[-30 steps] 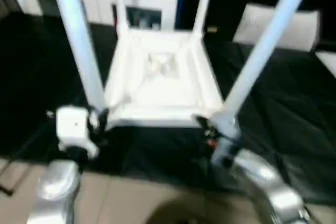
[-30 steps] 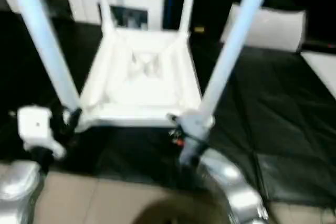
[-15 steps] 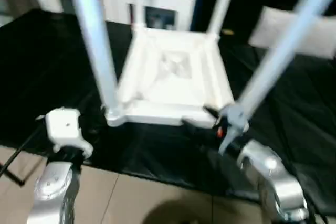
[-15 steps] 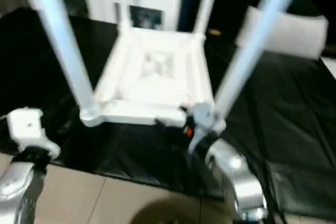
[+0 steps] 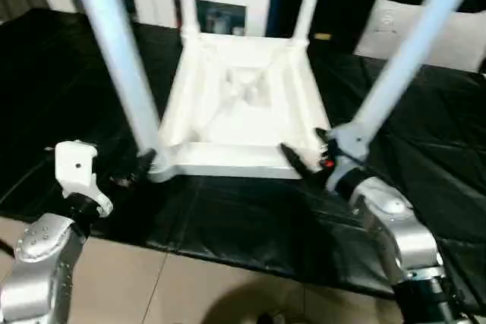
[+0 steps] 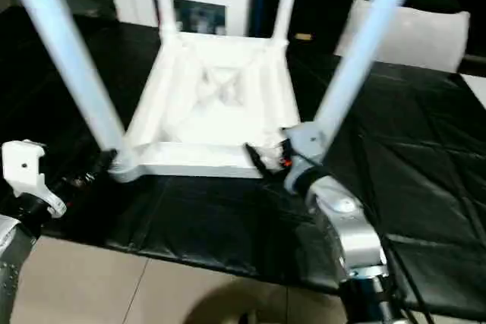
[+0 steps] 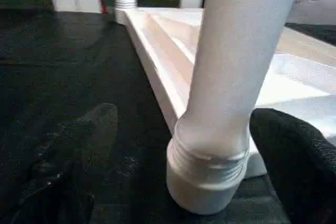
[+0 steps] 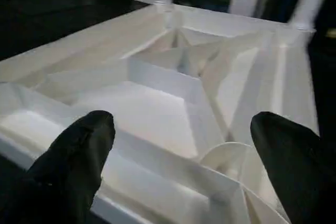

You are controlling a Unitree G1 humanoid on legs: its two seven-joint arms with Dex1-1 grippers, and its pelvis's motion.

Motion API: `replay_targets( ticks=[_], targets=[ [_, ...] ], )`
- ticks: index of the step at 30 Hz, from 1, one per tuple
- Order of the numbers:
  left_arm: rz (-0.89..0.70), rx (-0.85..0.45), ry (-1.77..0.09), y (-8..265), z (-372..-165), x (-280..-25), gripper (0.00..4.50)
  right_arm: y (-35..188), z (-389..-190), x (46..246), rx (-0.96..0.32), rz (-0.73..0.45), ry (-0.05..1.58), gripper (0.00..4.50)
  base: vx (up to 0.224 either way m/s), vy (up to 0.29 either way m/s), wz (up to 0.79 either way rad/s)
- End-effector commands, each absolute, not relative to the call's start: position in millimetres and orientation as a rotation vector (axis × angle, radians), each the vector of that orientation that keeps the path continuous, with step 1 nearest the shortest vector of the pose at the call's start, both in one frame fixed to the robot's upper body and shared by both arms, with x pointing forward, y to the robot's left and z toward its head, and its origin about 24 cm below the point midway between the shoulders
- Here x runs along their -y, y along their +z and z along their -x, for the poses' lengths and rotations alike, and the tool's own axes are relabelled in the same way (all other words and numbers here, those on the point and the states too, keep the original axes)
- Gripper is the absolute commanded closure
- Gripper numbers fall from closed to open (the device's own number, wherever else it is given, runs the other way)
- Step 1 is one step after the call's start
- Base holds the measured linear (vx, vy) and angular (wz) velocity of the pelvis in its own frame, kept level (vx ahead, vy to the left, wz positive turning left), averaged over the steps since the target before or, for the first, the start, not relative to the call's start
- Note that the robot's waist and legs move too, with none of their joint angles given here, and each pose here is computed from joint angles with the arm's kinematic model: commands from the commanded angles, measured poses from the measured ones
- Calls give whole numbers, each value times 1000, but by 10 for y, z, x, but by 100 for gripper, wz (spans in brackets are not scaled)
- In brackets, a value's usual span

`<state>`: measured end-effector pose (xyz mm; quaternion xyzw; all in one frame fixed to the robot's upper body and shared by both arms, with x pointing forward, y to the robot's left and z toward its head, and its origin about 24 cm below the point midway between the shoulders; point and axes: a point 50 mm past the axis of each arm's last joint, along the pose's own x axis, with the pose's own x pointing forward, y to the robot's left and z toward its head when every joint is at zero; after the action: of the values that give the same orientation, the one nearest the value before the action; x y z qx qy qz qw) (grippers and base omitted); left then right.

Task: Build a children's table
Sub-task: Rotate table base

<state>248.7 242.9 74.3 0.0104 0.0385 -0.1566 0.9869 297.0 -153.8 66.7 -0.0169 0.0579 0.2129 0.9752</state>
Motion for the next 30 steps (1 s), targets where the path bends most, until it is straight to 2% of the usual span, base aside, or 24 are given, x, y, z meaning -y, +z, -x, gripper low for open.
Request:
replay_targets(
  ticks=[1,4,8,9,12,15,21,26,30],
  targets=[
    [-8,-89,-440,778,-2594,-2407,3,699,-3006,1818,-111,62,282,0,0,0,0],
    [17,-92,-514,791,-2628,-2366,3,682,-2978,1818,-120,67,301,0,0,0,0],
    [25,-119,-618,779,-2730,-2272,3,571,-2804,1636,-202,82,463,0,0,0,0],
    [15,-118,-651,775,-2792,-2214,3,492,-2694,1563,-263,72,514,0,0,0,0],
    [73,-122,-766,785,-2801,-2091,3,412,-2588,1509,-324,95,553,0,0,0,0],
    [95,-144,-876,782,-2790,-1984,3,342,-2543,1537,-380,140,528,0,0,0,0],
    [85,-146,-917,771,-2916,-1834,3,266,-2642,1601,-441,205,410,0,0,0,0],
    [155,-155,-1045,819,-2829,-1666,3,208,-2799,1575,-473,255,364,0,0,0,0],
    [205,-170,-1196,841,-2672,-1433,3,196,-2913,1504,-466,262,367,0,0,0,0]
  ],
)
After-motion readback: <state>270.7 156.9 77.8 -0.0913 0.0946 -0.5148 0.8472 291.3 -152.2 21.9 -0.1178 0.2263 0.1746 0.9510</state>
